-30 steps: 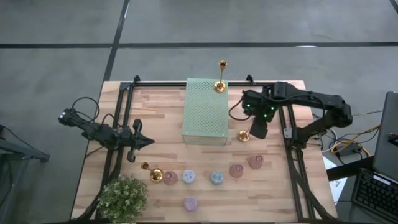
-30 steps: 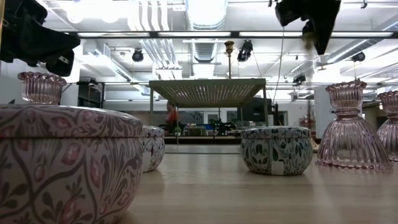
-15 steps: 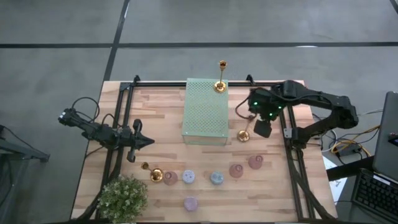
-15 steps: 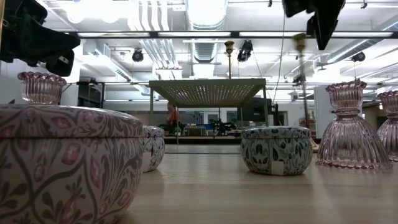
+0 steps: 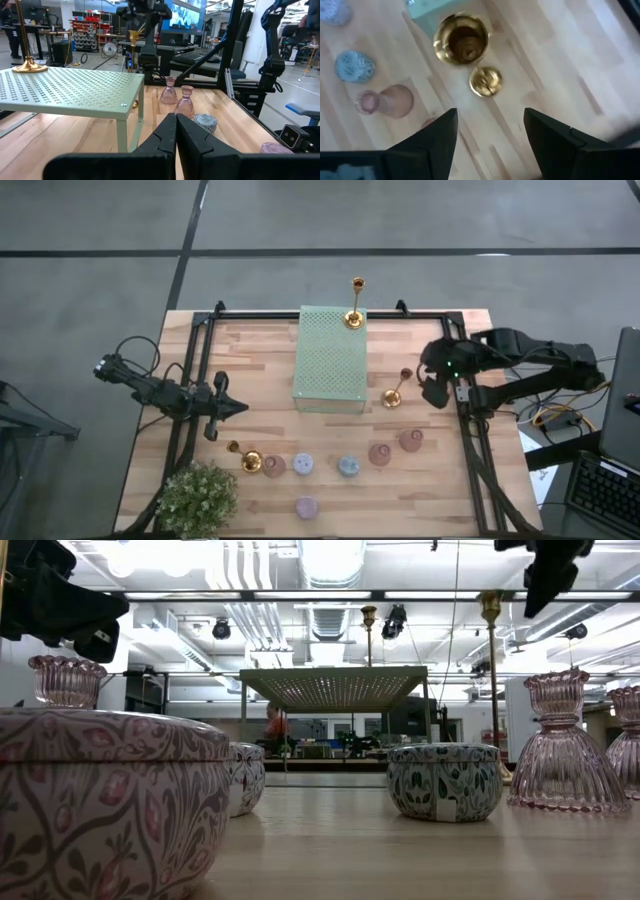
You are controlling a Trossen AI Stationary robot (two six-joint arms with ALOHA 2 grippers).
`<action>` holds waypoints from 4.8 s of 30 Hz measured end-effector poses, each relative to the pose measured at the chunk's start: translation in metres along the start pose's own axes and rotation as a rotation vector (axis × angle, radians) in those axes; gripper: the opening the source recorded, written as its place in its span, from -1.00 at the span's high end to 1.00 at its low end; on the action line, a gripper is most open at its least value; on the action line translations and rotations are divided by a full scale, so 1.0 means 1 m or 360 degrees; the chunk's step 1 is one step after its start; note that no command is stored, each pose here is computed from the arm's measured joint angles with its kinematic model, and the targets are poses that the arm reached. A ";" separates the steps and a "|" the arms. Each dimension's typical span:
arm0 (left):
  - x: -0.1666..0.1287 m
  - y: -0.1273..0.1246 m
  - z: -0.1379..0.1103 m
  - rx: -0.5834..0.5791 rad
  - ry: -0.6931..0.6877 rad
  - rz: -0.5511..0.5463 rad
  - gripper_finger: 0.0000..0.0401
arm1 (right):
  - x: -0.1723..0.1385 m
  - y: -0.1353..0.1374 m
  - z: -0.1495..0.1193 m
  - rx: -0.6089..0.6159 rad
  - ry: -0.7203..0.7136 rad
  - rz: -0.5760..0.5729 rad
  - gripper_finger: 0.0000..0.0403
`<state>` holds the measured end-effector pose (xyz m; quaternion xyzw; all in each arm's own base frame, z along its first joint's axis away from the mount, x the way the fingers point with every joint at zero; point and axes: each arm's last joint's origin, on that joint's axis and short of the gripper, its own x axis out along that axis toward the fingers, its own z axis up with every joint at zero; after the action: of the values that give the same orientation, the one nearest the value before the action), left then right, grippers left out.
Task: Pick & Place candle stick holders
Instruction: Put the right gold candle holder on the shelf aligned with other gold candle holder
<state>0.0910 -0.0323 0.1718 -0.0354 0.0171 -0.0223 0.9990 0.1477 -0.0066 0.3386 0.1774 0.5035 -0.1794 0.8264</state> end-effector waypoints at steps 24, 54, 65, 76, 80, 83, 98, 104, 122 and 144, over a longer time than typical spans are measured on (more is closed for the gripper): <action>0.000 0.000 0.000 0.0001 0.0000 0.0000 0.94 | 0.060 -0.002 -0.022 -0.0142 -0.0495 -0.0011 -0.09; 0.000 0.000 0.000 0.0000 0.0000 0.0000 0.94 | 0.049 0.006 -0.005 -0.0265 -0.0797 0.0084 0.84; 0.000 0.000 0.000 0.0001 0.0000 0.0000 0.94 | -0.009 0.014 0.025 -0.0287 -0.1067 0.0161 0.84; 0.000 0.000 0.000 0.0001 0.0000 0.0001 0.94 | -0.019 0.043 0.080 -0.0399 -0.0969 0.0086 0.84; 0.000 0.000 0.000 0.0000 0.0000 0.0000 0.94 | -0.020 0.050 0.101 -0.0453 -0.0964 0.0005 0.84; 0.000 0.000 0.000 0.0000 0.0000 0.0000 0.94 | -0.020 0.052 0.114 -0.0480 -0.0971 -0.0024 0.84; 0.000 0.000 0.000 0.0000 0.0000 0.0000 0.94 | -0.002 0.010 0.150 -0.0393 -0.0894 -0.0157 0.83; 0.000 0.000 0.000 0.0001 0.0000 0.0000 0.94 | -0.008 -0.007 0.157 -0.0313 -0.0974 -0.0039 0.83; 0.000 0.000 0.000 0.0000 0.0000 0.0000 0.94 | 0.005 -0.022 0.162 -0.0237 -0.1003 -0.0062 0.83; 0.000 0.000 0.000 0.0001 0.0000 0.0000 0.94 | 0.019 -0.023 0.158 -0.0174 -0.0954 -0.0044 0.83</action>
<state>0.0910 -0.0323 0.1718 -0.0352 0.0171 -0.0222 0.9990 0.2660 -0.1040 0.3871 0.0650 0.2486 -0.2076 0.9439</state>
